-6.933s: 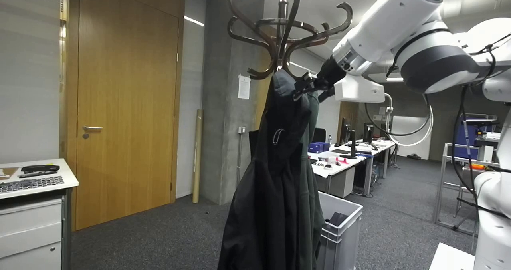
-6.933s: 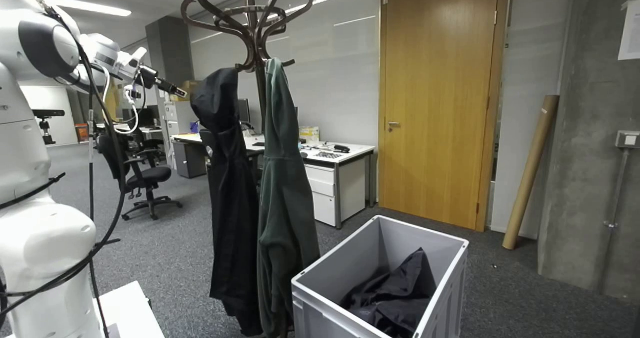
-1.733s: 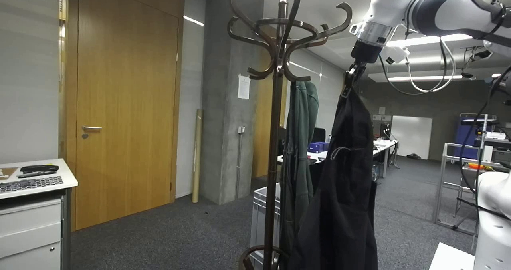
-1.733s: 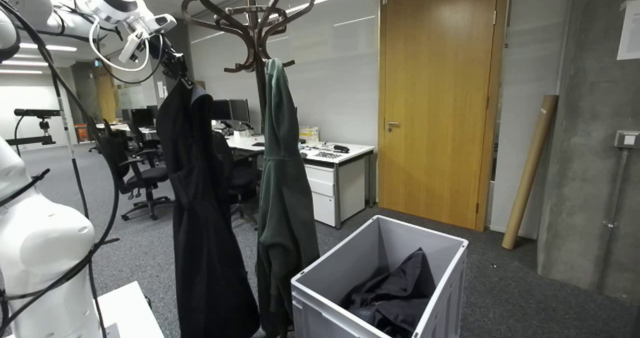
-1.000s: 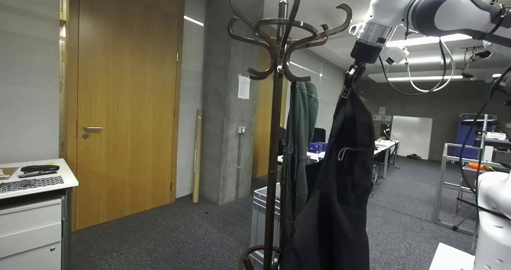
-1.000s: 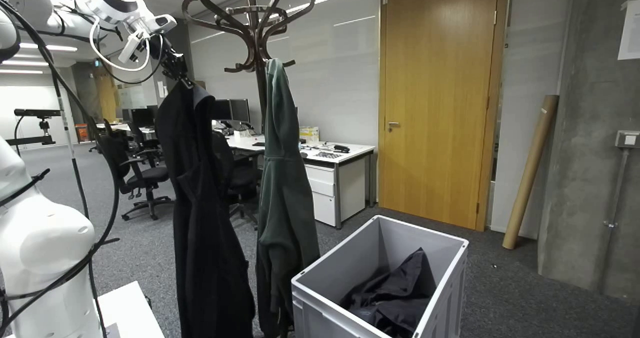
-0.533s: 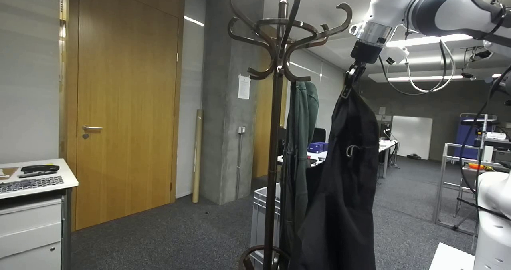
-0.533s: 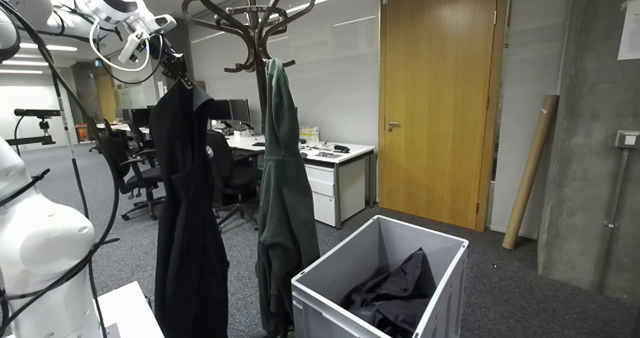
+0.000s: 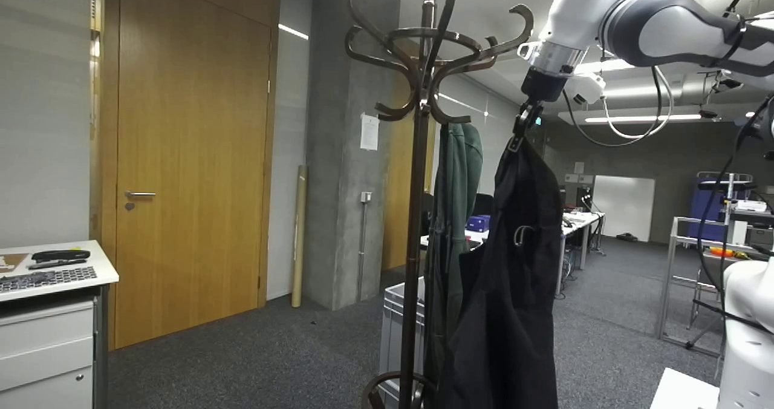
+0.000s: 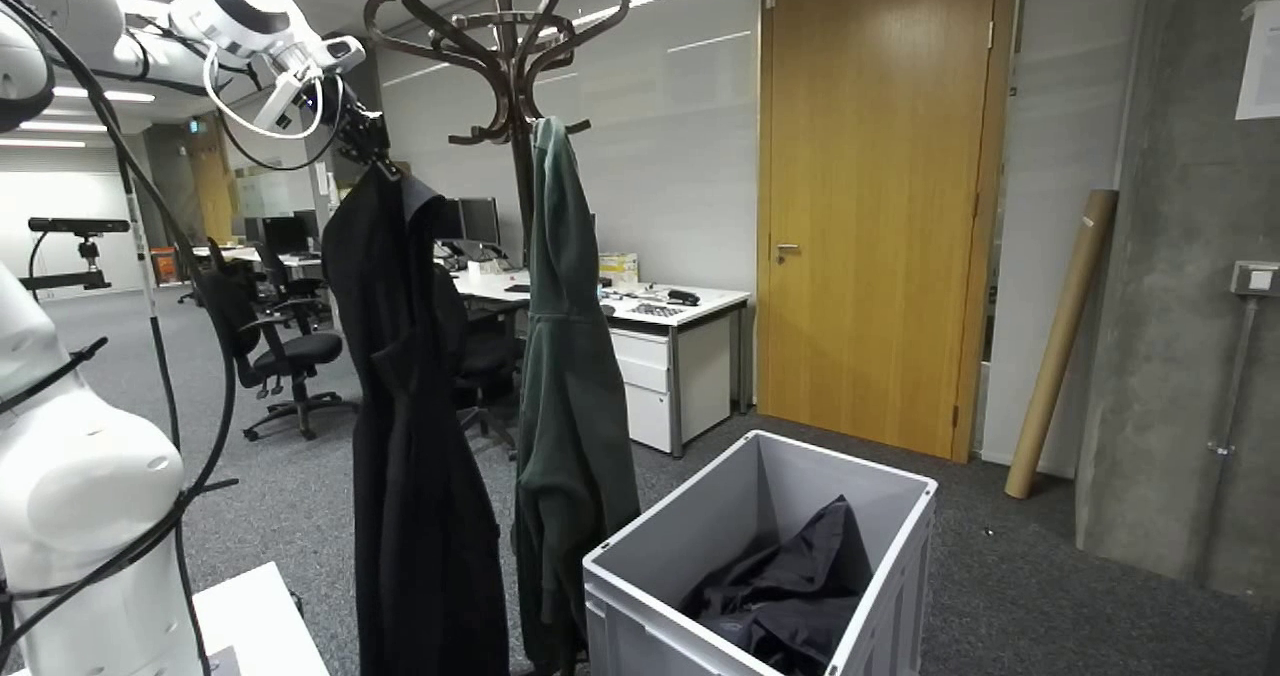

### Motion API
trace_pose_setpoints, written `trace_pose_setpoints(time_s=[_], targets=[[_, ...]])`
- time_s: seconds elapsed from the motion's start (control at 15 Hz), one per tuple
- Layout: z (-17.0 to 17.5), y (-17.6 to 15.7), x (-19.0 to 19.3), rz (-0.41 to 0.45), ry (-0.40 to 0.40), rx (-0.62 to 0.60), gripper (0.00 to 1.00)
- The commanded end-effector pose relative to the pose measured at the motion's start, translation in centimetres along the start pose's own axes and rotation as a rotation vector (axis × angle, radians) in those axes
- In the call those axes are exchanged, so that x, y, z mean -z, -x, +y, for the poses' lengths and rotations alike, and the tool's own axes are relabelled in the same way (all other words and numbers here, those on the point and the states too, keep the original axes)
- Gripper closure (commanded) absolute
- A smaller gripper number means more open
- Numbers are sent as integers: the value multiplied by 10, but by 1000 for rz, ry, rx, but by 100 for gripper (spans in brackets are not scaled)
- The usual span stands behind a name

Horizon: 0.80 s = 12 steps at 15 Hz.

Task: Move the cloth to the right

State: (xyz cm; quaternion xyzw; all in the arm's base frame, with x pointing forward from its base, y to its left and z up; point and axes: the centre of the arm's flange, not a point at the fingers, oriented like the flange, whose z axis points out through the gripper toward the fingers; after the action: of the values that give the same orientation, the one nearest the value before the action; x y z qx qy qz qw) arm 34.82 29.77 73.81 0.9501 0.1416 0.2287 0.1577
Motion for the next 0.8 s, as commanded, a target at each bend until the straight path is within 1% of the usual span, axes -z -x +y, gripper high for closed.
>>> trace_pose_setpoints(time_s=[0.0,0.27,0.47,0.73], targets=[[31,-22,25,117,18,74,100],[44,-30,40,197,-5,170,100],[52,-36,46,236,-35,244,100],[64,-43,56,275,-58,381,100]])
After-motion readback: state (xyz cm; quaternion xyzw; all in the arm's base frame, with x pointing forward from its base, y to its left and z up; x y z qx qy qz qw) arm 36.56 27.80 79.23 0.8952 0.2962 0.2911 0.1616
